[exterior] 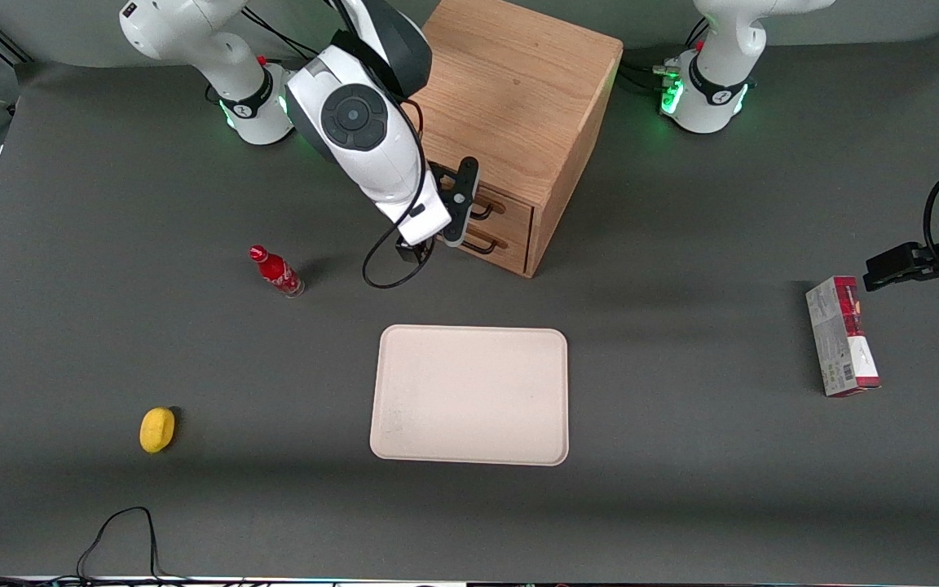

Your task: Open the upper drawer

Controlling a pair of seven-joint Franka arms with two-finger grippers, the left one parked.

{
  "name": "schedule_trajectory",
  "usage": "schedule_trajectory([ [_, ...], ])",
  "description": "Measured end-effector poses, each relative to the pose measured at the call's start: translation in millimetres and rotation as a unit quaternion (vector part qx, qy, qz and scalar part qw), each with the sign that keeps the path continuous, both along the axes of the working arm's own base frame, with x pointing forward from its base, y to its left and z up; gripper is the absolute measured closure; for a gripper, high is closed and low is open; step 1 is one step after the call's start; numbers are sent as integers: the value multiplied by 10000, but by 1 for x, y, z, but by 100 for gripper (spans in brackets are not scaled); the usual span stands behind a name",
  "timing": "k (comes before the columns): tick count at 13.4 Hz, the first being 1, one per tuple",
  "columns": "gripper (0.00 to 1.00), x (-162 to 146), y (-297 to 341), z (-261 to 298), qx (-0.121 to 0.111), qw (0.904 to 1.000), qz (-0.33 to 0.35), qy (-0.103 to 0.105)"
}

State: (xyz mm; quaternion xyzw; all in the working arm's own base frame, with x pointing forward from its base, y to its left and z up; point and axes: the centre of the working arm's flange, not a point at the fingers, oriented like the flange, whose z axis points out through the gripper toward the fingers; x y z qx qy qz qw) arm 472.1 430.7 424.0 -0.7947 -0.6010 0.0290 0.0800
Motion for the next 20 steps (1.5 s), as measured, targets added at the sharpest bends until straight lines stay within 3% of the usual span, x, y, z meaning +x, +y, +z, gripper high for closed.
schedule_trajectory([
  [7, 0, -3, 2, 7, 224, 9996, -109, 142],
  [13, 0, -3, 1, -14, 101, 9995, -127, 275],
  [20, 0, 12, -13, -16, -2, 9959, -856, 277],
])
